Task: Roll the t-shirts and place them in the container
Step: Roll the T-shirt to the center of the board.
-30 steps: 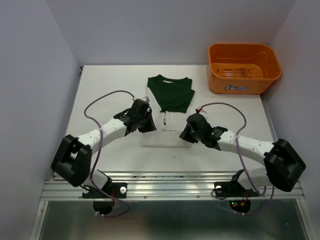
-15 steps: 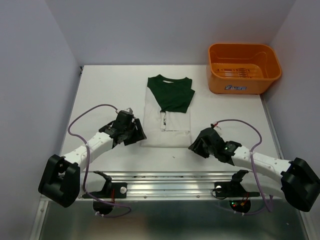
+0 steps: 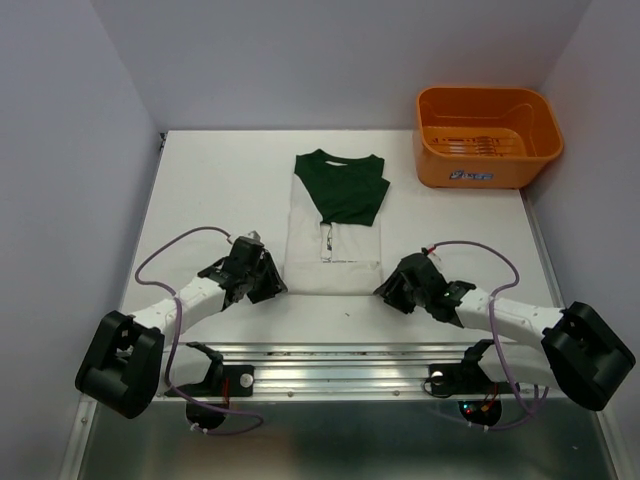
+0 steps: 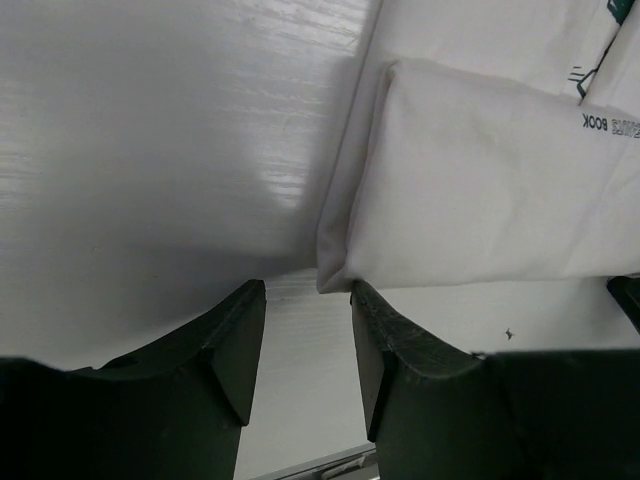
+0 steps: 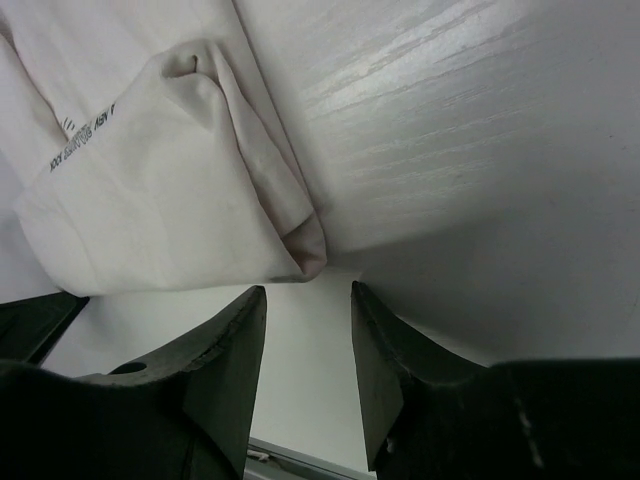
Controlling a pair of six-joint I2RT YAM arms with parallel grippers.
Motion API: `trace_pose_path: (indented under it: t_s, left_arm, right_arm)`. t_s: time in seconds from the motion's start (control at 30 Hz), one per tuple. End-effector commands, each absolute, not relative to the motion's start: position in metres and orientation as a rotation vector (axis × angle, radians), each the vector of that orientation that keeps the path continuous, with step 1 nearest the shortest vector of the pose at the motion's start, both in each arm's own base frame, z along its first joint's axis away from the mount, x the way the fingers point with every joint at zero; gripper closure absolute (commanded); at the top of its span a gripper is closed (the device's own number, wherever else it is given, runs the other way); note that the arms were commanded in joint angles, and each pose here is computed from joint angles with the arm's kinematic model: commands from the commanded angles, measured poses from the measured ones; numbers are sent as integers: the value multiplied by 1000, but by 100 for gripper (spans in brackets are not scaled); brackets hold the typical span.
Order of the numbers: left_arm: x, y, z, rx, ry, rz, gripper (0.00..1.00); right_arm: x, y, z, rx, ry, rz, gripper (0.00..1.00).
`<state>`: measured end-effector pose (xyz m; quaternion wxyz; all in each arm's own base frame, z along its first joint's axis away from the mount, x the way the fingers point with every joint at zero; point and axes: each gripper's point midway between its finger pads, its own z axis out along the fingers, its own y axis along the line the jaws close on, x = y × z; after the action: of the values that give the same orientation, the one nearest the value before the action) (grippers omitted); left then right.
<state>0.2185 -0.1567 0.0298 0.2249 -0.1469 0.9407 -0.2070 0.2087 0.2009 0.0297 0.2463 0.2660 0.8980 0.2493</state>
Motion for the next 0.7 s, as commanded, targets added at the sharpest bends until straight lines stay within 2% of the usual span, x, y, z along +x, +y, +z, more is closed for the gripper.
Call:
trace_pose_path:
  t_s: [0.0, 0.33, 0.5, 0.67]
  left_arm:
    - [225, -159, 35, -426, 2533, -622, 50]
    - [226, -163, 31, -425, 2541, -642, 60]
    - [230, -165, 35, -417, 2536, -647, 73]
    - [230, -166, 38, -414, 2534, -649, 74]
  right_arm:
    - [222, 204, 36, 760, 2389, 733, 55]
    - [225, 201, 32, 763, 2394, 724, 65]
    - [224, 202, 30, 758, 2403, 724, 74]
    - [225, 202, 30, 759, 2401, 721, 80]
